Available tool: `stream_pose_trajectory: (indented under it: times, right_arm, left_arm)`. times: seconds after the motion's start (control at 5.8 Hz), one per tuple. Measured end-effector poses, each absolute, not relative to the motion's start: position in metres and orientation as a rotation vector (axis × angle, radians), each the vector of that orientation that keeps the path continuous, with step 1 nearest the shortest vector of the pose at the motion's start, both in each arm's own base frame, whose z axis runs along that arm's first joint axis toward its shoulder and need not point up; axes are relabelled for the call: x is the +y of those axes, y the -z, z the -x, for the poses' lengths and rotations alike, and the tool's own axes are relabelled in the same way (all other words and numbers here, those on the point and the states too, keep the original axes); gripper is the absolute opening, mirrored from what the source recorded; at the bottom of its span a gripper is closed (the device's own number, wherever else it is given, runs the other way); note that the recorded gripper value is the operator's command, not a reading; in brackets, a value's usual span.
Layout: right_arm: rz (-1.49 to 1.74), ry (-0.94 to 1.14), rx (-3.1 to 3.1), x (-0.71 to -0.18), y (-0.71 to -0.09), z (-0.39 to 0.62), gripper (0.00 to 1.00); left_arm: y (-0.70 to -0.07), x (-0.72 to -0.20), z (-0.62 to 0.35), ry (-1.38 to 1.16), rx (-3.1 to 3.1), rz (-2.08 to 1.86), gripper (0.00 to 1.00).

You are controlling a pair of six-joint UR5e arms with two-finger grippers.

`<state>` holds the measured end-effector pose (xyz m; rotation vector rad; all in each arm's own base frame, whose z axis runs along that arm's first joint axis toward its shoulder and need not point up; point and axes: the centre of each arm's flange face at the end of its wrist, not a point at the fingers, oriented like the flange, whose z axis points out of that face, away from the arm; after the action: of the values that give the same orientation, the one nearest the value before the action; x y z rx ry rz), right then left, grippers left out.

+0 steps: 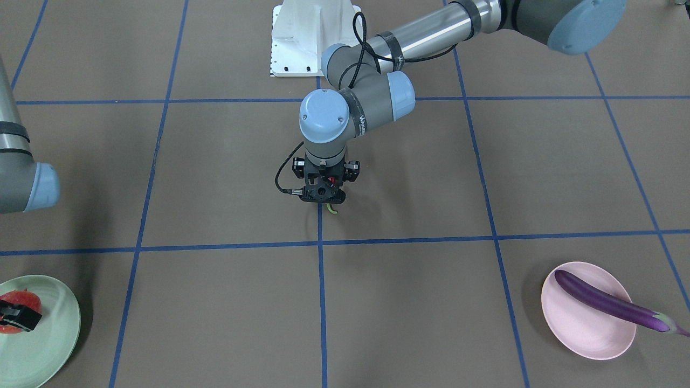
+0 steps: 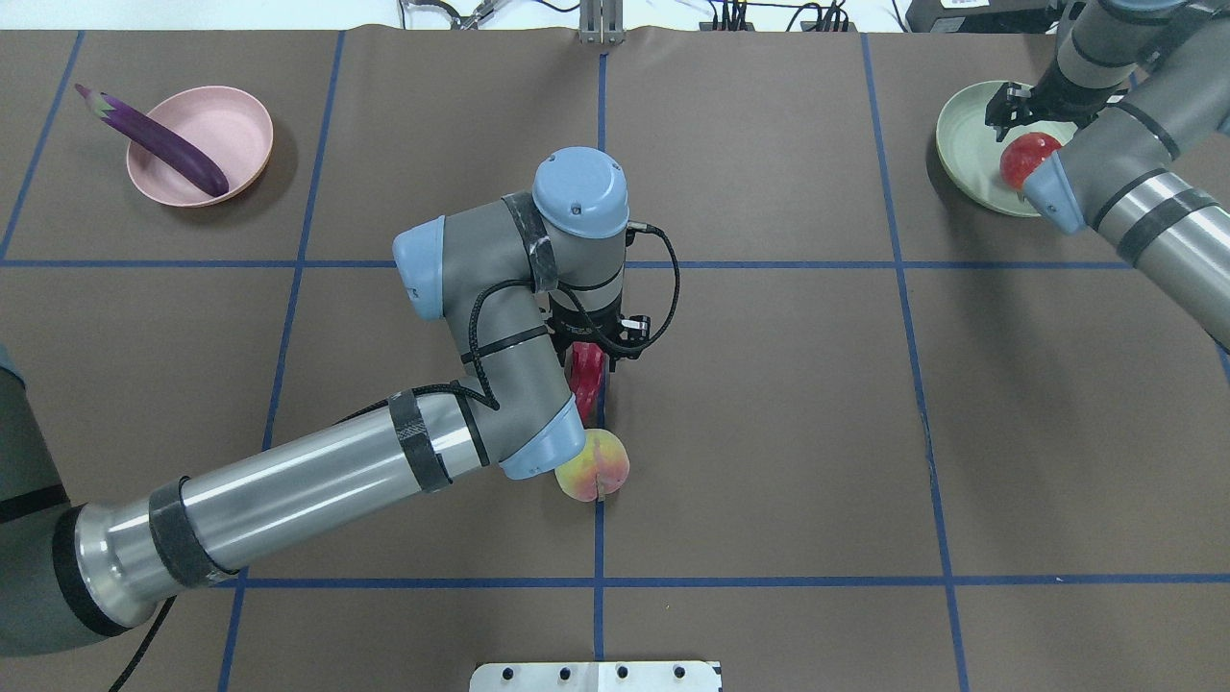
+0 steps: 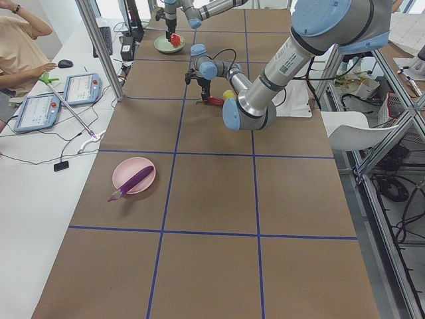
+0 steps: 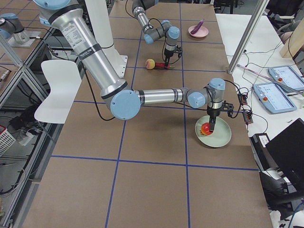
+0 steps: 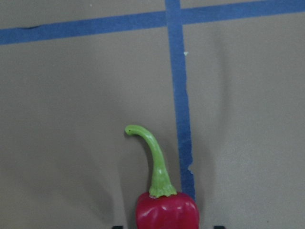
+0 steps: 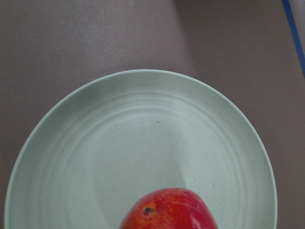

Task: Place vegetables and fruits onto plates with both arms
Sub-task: 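Move the red chili onto the pink plate while the right gripper releases the pomegranate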

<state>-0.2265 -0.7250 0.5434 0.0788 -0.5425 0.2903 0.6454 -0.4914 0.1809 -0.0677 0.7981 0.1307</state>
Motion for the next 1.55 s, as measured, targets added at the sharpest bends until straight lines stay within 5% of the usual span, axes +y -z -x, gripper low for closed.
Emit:
stream_pose_trajectory:
  times: [0.86, 1.55]
  right_arm:
    - [-0.111, -0.263, -0.637, -0.727, -0.492, 0.233, 1.0]
    - [0.027, -0.349, -0.915, -0.666, -0.379, 0.304, 1.0]
  left_arm:
    - [-0.16, -0.551, -0.557, -0.033, 0.86, -0.007, 0.0]
    - [-0.303, -0.691, -0.377, 0.234, 0.722, -0.005, 0.0]
